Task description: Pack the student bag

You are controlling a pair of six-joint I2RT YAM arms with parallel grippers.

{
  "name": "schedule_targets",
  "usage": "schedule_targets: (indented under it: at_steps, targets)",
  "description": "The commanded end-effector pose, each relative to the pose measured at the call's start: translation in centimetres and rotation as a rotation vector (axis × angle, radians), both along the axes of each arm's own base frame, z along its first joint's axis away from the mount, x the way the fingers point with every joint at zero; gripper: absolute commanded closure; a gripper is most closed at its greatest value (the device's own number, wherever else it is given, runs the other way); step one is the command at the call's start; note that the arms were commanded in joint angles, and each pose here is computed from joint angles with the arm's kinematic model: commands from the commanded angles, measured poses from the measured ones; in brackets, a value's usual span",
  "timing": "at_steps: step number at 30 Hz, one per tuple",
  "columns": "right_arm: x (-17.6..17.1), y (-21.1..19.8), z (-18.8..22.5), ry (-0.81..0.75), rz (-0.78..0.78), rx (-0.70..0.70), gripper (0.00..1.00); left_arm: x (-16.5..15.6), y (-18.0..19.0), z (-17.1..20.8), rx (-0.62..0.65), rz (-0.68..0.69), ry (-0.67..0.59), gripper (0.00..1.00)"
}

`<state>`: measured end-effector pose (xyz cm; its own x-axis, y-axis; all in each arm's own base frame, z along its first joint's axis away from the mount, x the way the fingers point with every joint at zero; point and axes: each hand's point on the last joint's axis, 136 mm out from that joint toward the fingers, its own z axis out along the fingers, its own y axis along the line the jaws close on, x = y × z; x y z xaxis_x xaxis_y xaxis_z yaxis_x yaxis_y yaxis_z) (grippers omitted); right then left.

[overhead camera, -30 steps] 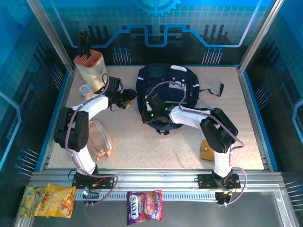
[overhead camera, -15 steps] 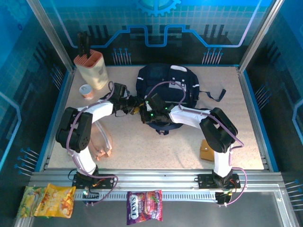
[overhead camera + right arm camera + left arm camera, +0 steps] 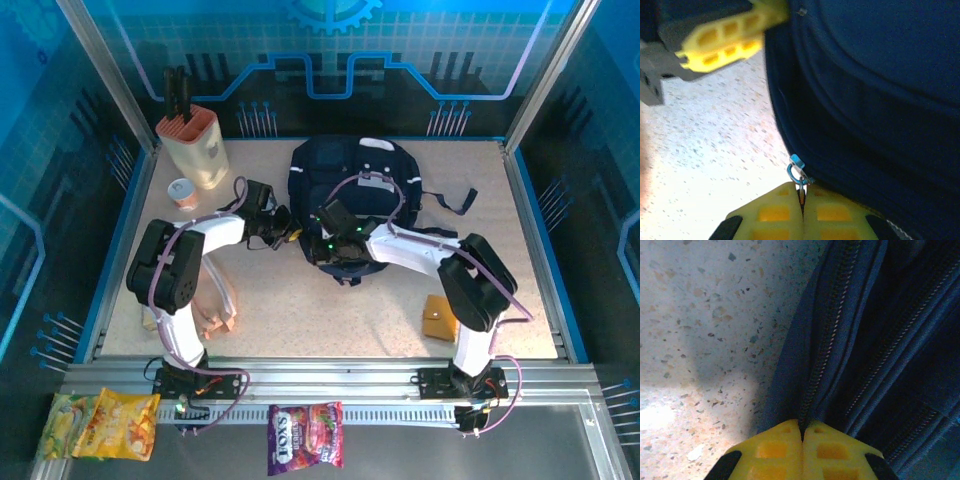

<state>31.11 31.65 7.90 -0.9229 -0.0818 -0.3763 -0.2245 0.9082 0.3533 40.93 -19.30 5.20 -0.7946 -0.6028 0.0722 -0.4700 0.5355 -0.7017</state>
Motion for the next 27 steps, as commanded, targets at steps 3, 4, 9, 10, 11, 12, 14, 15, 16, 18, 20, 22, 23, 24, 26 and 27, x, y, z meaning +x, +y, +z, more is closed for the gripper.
schedule_targets:
  at_steps: [3, 4, 9, 10, 11, 12, 14, 15, 16, 18, 20, 22, 23, 24, 26, 27]
  targets:
    - [-2.8, -6.8, -0.4, 0.068, -0.106, -0.200, 0.94, 1.5, 2.2, -1.2, 0.090, 0.039, -0.010, 1.00]
    - [-2.9, -7.8, -0.3, 0.064, -0.128, -0.220, 0.94, 1.7, 2.3, -1.1, 0.087, 0.044, -0.016, 1.00]
    - [-2.7, -13.4, -0.6, 0.037, -0.269, -0.326, 0.96, 2.4, 2.8, -0.6, 0.084, 0.043, -0.032, 1.00]
    - [-2.6, -14.6, -0.7, 0.030, -0.298, -0.349, 0.96, 2.5, 2.8, -0.5, 0.082, 0.040, -0.033, 1.00]
    - [-2.5, -15.7, -0.6, 0.023, -0.324, -0.367, 0.96, 2.6, 2.8, -0.4, 0.083, 0.035, -0.035, 1.00]
    - [-2.3, -16.6, -0.6, 0.019, -0.347, -0.379, 0.96, 2.7, 2.8, -0.3, 0.083, 0.033, -0.038, 1.00]
    - [-1.9, -18.4, -0.5, 0.010, -0.391, -0.399, 0.97, 3.0, 2.9, 0.0, 0.087, 0.025, -0.043, 1.00]
    - [-1.6, -19.1, -0.3, 0.003, -0.411, -0.406, 0.97, 3.1, 3.1, 0.2, 0.091, 0.025, -0.047, 1.00]
    - [-1.4, -19.8, -0.2, -0.005, -0.431, -0.412, 0.97, 3.4, 3.2, 0.4, 0.096, 0.023, -0.054, 1.00]
    - [-0.8, -20.6, 0.3, -0.026, -0.456, -0.412, 0.97, 3.8, 3.4, 1.1, 0.099, 0.021, -0.069, 1.00]
    - [0.3, -20.0, 1.2, -0.067, -0.432, -0.382, 0.97, 4.1, 3.6, 1.8, 0.104, 0.019, -0.081, 0.98]
    - [1.4, -18.1, 2.3, -0.120, -0.363, -0.331, 0.98, 4.4, 4.0, 2.6, 0.108, 0.025, -0.098, 0.90]
    - [1.8, -16.9, 2.9, -0.146, -0.324, -0.302, 0.98, 4.5, 4.3, 3.0, 0.109, 0.032, -0.101, 0.85]
    - [2.3, -15.1, 3.6, -0.180, -0.264, -0.260, 0.98, 4.4, 4.6, 3.5, 0.108, 0.040, -0.108, 0.77]
    - [2.7, -12.0, 4.4, -0.213, -0.182, -0.197, 0.99, 4.1, 5.4, 4.4, 0.111, 0.056, -0.117, 0.64]
    - [2.8, -10.4, 4.7, -0.220, -0.134, -0.164, 0.99, 3.8, 5.8, 4.8, 0.112, 0.065, -0.119, 0.61]
